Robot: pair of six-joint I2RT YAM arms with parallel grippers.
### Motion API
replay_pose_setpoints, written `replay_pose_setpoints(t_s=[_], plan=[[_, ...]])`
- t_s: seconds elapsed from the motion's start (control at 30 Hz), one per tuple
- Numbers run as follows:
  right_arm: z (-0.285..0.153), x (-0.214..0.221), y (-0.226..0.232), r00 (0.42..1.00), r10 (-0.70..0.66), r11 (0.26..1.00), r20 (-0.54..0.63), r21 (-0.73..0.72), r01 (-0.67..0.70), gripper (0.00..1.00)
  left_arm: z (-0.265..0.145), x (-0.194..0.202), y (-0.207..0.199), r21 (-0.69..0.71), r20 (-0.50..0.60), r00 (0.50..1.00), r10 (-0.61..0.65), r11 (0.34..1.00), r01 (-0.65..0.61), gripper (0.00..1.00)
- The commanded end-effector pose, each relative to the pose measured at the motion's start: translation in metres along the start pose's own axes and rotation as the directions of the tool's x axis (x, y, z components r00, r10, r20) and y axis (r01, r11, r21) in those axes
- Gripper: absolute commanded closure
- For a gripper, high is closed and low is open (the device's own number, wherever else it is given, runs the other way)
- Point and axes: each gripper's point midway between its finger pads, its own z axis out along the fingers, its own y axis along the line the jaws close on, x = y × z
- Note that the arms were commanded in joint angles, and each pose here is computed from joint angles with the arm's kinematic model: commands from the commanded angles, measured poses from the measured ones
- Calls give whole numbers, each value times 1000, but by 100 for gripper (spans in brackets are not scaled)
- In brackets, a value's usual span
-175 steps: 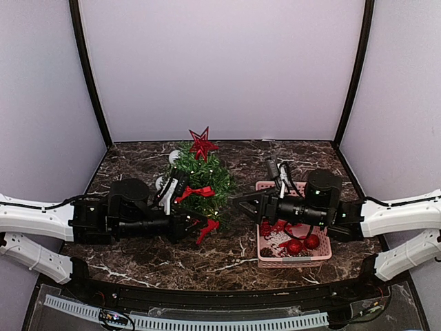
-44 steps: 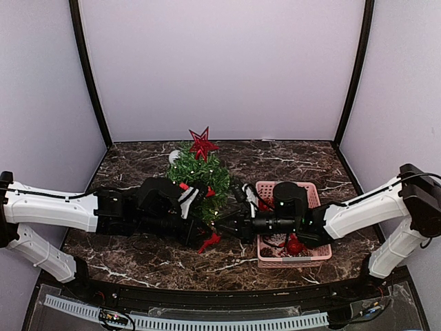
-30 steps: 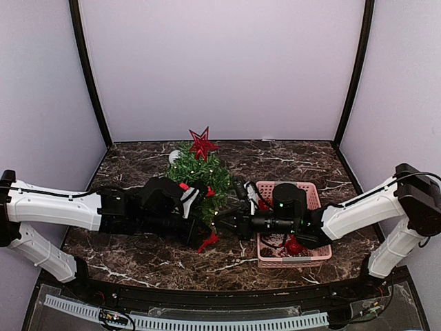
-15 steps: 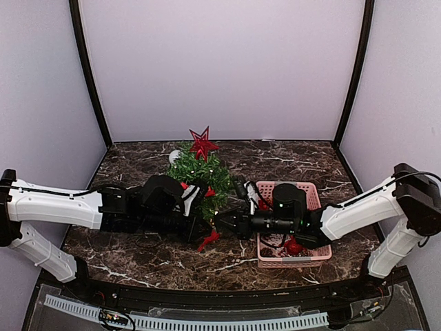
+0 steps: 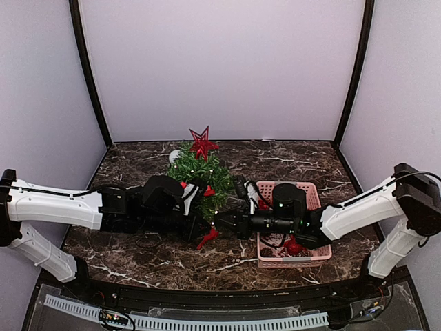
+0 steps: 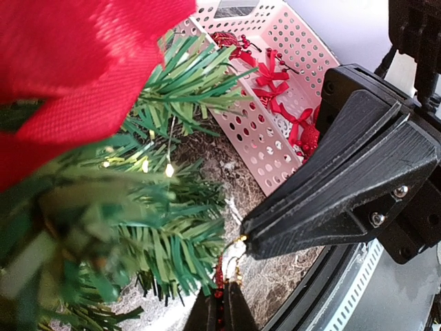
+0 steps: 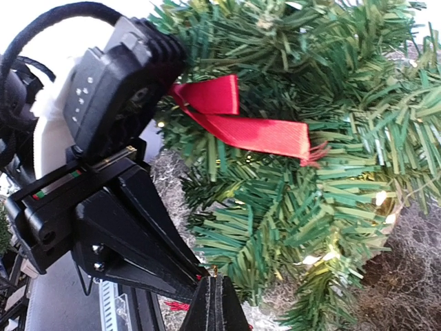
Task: Decorate the small christmas tree
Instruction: Hang the ornament deer on the branch.
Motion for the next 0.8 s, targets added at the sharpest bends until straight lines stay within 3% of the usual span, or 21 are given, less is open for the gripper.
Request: replay_pose_setpoints(t_s=[0.0, 0.77], plan=[[6, -13, 1, 999, -24, 999, 37, 24, 23, 100, -6, -12, 1, -15, 34, 999, 2, 1000, -1, 100], [15, -17, -2, 999, -22, 999, 35, 37, 20, 100, -3, -10, 8, -53, 30, 1000, 1, 999, 0, 100]])
